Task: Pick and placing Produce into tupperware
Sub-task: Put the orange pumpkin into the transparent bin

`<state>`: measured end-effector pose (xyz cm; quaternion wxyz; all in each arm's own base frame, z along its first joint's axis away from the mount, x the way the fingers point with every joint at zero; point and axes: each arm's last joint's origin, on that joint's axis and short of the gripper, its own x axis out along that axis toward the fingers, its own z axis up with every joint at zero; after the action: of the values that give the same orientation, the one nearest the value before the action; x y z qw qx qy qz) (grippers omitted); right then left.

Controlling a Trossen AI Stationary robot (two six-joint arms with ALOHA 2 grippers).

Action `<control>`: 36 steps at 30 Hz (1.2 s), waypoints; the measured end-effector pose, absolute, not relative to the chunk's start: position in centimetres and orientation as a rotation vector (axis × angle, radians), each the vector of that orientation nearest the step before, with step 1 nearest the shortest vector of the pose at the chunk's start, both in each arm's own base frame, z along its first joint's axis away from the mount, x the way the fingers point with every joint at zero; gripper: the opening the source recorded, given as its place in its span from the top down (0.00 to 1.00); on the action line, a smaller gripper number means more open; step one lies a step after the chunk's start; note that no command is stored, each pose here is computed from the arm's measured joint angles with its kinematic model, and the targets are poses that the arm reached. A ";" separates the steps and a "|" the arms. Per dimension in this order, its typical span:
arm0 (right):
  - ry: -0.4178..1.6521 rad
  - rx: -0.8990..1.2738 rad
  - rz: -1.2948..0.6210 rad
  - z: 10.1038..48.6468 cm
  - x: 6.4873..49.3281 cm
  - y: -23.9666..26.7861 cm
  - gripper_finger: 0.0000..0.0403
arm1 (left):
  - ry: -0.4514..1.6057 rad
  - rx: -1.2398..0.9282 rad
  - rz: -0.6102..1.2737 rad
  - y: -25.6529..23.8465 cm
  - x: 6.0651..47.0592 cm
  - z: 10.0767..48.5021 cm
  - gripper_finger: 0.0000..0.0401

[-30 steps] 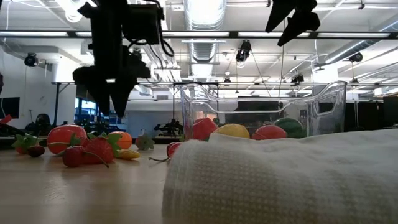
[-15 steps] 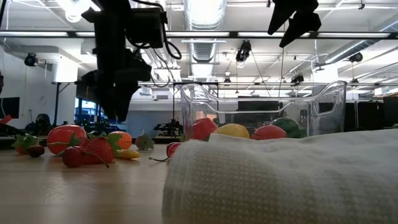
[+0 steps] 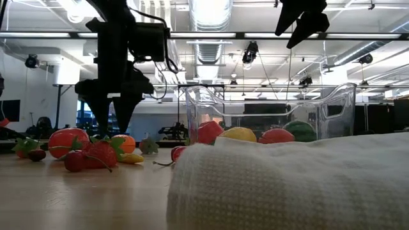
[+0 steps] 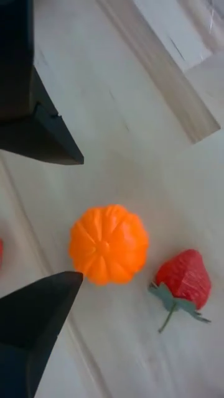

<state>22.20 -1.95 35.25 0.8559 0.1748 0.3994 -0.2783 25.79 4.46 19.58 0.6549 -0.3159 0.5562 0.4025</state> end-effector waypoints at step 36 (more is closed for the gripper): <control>0.837 0.388 -0.598 35.1 22.2 -2.0 0.20 | 1.220 -0.704 0.824 5.0 26.5 14.9 0.32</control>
<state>22.22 -1.99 35.06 0.8527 0.1844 0.3979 -0.2840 26.54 5.04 14.87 0.6852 -0.3140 0.5447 0.3676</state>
